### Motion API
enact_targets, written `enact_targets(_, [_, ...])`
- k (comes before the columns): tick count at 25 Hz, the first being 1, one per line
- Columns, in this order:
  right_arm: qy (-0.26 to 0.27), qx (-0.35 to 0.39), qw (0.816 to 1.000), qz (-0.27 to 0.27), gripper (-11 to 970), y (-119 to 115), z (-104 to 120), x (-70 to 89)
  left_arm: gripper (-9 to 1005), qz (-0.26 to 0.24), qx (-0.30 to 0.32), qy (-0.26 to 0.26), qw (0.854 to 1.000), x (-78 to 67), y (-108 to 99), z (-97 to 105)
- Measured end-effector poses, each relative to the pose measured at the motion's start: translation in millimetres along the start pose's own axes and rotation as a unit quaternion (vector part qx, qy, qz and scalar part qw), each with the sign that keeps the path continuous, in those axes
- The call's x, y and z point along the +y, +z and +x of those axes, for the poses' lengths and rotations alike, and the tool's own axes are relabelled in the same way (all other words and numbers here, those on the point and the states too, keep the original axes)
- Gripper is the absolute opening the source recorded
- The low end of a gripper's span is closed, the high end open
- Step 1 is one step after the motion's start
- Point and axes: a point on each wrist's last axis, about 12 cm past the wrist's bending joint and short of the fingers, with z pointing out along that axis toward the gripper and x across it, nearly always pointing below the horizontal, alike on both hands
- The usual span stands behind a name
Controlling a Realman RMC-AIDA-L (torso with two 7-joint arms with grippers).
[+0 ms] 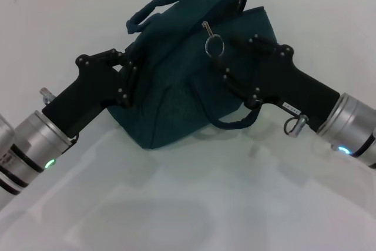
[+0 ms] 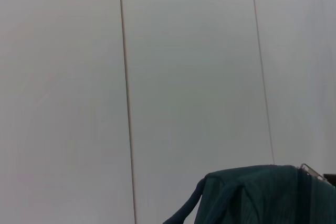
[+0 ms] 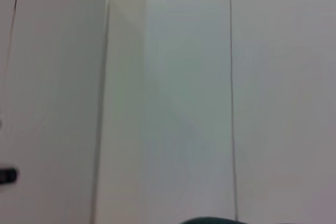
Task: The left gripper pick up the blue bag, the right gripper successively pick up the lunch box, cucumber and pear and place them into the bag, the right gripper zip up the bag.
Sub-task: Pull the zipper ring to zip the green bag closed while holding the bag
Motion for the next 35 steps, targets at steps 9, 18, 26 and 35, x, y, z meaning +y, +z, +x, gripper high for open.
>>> enact_targets(9, [0.088,0.007,0.996,-0.026,681,14.8,-6.1,-6.8,36,0.002,-0.001,0.000,1.000,-0.5,0.0,-0.2])
enact_targets(18, [0.116,0.055,0.991,-0.046,844,29.8,-2.1,-10.8,36,0.004,-0.002,0.004,1.000,0.8,1.6,-1.2])
enact_targets(26, [0.109,0.049,0.989,-0.091,834,27.4,-4.1,-0.4,35,0.001,-0.003,0.013,1.000,1.5,1.5,-1.3])
enact_targets(35, [0.133,0.049,0.982,-0.124,828,12.4,-3.9,0.5,34,0.003,-0.005,0.015,1.000,1.4,3.1,-2.1])
